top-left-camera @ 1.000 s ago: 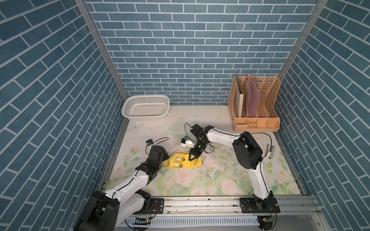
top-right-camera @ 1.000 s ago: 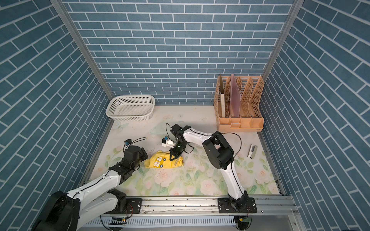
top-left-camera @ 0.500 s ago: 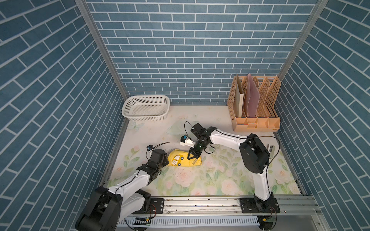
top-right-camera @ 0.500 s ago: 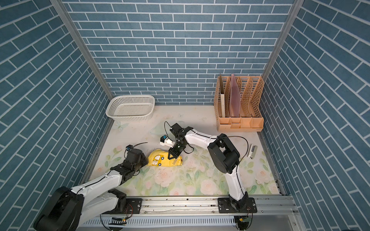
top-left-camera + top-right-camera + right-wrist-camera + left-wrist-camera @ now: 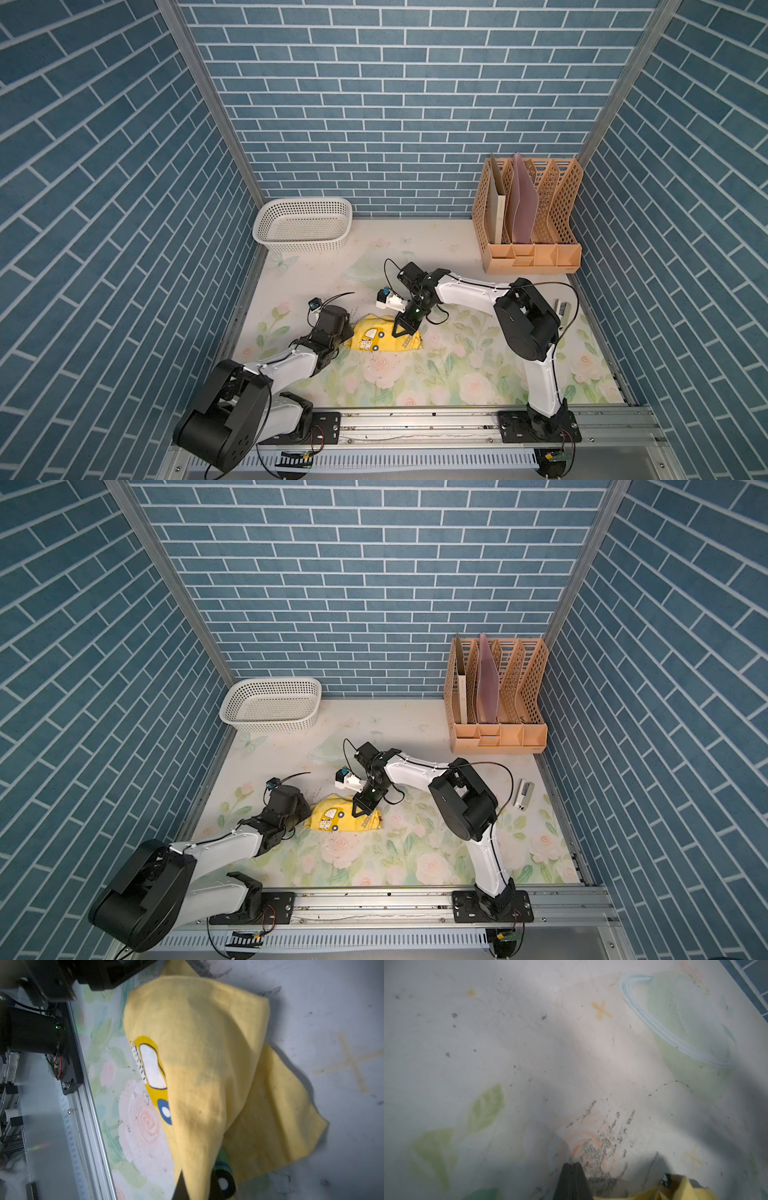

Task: Roll up the pillowcase
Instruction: Roll the pillowcase at the center of the board.

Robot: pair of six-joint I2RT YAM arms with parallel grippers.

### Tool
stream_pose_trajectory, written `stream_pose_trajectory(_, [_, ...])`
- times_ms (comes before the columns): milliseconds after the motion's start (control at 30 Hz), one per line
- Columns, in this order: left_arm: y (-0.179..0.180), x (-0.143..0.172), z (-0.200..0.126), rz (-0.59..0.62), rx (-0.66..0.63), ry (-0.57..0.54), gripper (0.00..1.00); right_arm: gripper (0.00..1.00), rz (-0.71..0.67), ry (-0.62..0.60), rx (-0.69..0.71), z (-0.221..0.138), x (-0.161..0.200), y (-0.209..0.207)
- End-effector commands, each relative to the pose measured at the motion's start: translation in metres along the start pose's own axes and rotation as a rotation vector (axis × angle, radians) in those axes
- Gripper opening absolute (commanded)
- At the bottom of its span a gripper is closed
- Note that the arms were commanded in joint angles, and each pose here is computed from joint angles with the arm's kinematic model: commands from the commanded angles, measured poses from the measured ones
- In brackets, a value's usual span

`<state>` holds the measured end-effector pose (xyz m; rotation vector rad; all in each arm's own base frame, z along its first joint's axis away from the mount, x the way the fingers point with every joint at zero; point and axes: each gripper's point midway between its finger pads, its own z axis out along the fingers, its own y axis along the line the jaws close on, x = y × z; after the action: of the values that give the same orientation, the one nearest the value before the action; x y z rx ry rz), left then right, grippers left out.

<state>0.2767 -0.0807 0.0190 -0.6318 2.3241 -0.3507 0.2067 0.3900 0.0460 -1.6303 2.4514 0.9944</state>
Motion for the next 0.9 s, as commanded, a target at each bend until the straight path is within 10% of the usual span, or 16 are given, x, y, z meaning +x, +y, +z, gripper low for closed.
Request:
stream_pose_trajectory(0, [0.002, 0.017, -0.004, 0.015, 0.040, 0.049, 0.00, 0.00, -0.054, -0.046, 0.016, -0.011, -0.008, 0.005])
stream_pose_trajectory(433, [0.007, 0.041, 0.006, 0.002, 0.051, 0.078, 0.00, 0.00, -0.277, -0.171, -0.129, -0.022, -0.035, 0.043])
stream_pose_trajectory(867, [0.013, -0.024, -0.035, -0.016, -0.017, -0.191, 0.00, 0.00, -0.165, 0.025, 0.018, 0.030, -0.031, -0.027])
